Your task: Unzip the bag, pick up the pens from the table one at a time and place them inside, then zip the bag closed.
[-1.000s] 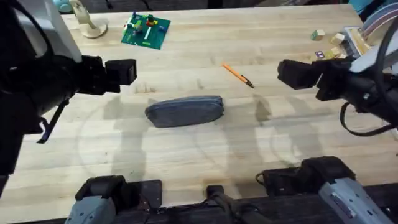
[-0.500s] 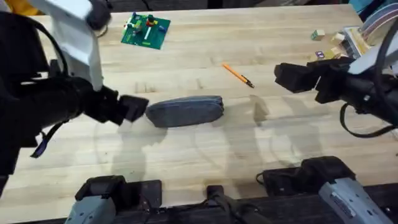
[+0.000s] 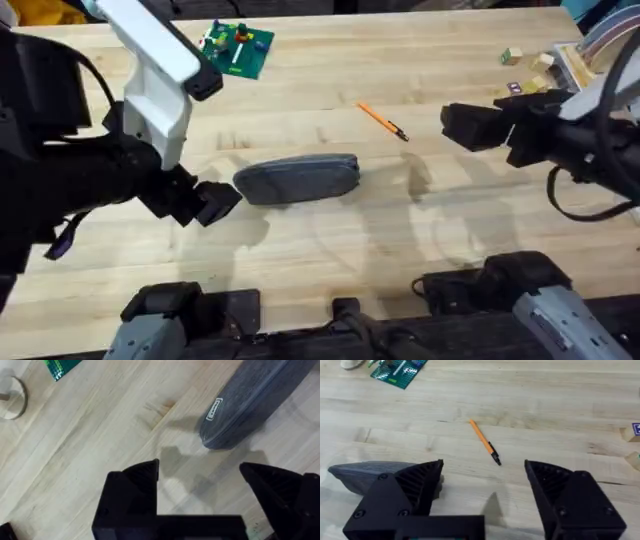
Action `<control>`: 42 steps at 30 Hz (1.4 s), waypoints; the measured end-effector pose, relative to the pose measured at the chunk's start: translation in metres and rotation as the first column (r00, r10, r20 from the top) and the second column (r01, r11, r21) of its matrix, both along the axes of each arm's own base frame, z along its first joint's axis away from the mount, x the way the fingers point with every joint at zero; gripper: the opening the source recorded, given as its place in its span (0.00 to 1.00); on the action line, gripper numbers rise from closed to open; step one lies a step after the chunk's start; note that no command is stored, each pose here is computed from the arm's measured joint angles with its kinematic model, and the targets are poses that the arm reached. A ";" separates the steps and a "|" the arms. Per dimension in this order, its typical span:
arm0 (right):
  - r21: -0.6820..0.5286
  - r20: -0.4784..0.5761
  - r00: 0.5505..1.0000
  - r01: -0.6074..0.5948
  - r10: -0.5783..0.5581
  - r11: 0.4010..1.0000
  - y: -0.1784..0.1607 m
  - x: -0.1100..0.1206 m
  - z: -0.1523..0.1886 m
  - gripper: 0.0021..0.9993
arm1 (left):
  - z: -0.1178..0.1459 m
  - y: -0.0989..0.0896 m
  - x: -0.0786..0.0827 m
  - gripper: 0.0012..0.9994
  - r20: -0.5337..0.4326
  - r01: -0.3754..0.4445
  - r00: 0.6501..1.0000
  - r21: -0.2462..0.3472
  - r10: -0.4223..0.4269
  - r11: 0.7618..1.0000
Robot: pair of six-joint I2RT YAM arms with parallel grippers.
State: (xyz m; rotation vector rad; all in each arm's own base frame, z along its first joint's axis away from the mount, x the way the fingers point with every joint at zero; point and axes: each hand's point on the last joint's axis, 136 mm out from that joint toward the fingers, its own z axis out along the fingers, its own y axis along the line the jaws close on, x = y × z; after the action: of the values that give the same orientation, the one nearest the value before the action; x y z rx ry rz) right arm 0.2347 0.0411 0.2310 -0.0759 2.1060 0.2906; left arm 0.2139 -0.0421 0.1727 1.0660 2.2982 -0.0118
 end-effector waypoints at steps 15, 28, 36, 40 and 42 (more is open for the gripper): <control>-0.006 0.002 1.000 -0.003 0.003 1.000 0.000 0.000 0.000 1.00 | -0.008 -0.025 -0.002 0.99 -0.026 0.210 0.977 -0.056 -0.211 0.976; -0.006 0.002 1.000 -0.004 0.004 1.000 0.000 0.000 0.000 1.00 | -0.047 -0.046 0.002 0.99 -0.129 0.450 0.874 -0.147 -0.468 0.881; -0.006 0.002 1.000 -0.004 0.004 1.000 0.000 0.000 0.000 1.00 | -0.071 -0.051 0.012 0.99 -0.171 0.487 0.837 -0.200 -0.520 0.850; -0.006 0.002 1.000 -0.004 0.004 1.000 0.000 0.000 0.000 1.00 | -0.079 -0.052 0.012 0.99 -0.193 0.486 0.828 -0.222 -0.527 0.845; -0.006 0.002 1.000 -0.004 0.004 1.000 0.000 0.000 0.000 1.00 | -0.079 -0.054 0.012 0.99 -0.189 0.488 0.826 -0.234 -0.532 0.841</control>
State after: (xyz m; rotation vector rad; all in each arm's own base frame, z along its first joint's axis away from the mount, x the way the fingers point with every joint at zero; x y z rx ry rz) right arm 0.2347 0.0411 0.2310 -0.0837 2.1051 0.2862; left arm 0.2262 -0.0963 0.0942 1.6303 2.0911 -0.5854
